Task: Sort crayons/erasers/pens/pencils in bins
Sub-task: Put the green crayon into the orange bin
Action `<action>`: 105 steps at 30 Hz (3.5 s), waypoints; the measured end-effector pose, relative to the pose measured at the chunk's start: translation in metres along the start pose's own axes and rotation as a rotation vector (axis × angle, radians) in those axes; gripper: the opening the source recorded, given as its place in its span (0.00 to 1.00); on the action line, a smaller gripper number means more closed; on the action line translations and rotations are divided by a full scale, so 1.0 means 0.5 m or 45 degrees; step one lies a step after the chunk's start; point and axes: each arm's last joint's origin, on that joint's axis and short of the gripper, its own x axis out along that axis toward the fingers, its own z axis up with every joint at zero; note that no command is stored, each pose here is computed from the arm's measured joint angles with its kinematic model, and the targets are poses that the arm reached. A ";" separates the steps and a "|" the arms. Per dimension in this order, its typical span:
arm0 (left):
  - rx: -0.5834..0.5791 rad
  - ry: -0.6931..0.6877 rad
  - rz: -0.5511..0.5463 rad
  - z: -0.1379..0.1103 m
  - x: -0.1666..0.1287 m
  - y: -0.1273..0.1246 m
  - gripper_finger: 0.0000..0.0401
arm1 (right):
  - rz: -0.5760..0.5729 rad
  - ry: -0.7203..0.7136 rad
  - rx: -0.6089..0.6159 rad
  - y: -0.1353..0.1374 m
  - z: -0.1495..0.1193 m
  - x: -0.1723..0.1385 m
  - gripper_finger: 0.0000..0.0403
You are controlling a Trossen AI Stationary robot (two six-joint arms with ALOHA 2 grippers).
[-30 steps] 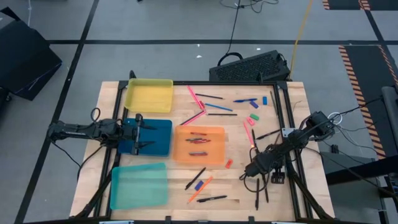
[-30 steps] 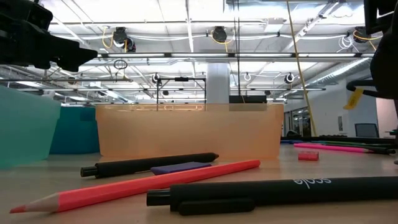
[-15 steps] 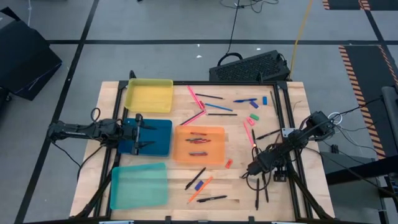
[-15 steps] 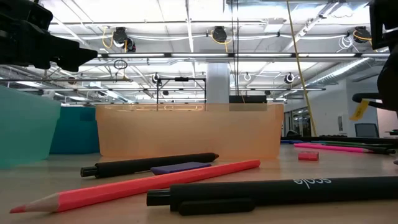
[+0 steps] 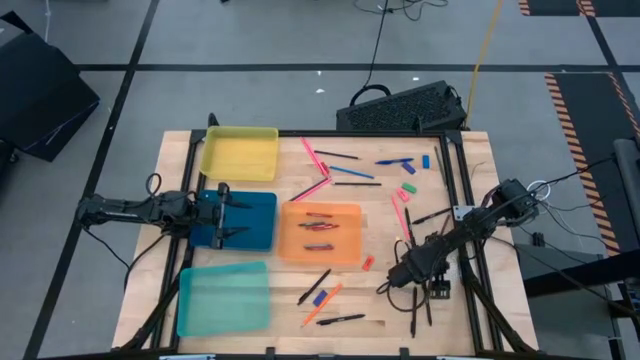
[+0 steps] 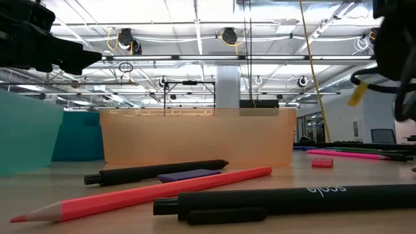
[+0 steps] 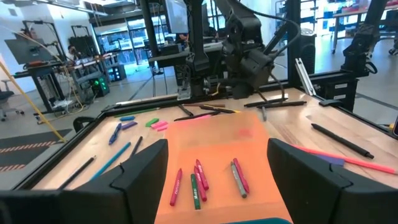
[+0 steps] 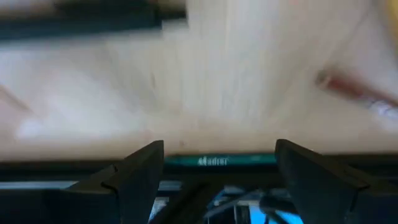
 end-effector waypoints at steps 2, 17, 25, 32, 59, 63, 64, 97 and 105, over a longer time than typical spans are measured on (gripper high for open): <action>0.000 0.000 0.000 0.000 0.000 0.000 0.68 | 0.032 0.048 0.003 -0.001 -0.006 0.013 0.74; 0.000 0.000 0.000 0.000 0.000 0.000 0.68 | 0.197 0.171 0.115 0.048 -0.034 0.063 0.74; 0.000 0.000 0.000 0.000 0.000 0.000 0.68 | 0.311 0.189 0.066 0.067 -0.030 0.046 0.74; 0.000 -0.009 0.001 0.001 0.000 0.000 0.68 | 0.360 0.047 0.019 0.092 -0.012 0.018 0.74; 0.000 0.006 -0.002 -0.001 0.001 0.000 0.68 | 0.006 0.049 0.204 0.012 -0.022 0.068 0.74; 0.000 0.007 -0.002 -0.001 0.001 0.000 0.68 | -0.242 -0.080 0.174 0.008 -0.016 0.007 0.74; 0.000 0.006 -0.001 -0.001 0.001 0.000 0.68 | -0.311 -0.106 0.163 0.007 -0.017 -0.007 0.74; 0.000 0.006 -0.001 -0.001 0.001 0.000 0.68 | 0.014 0.058 0.665 -0.218 -0.029 -0.045 0.64; 0.000 0.006 -0.001 -0.001 0.001 0.000 0.68 | 0.050 0.264 0.214 -0.242 0.005 -0.019 0.64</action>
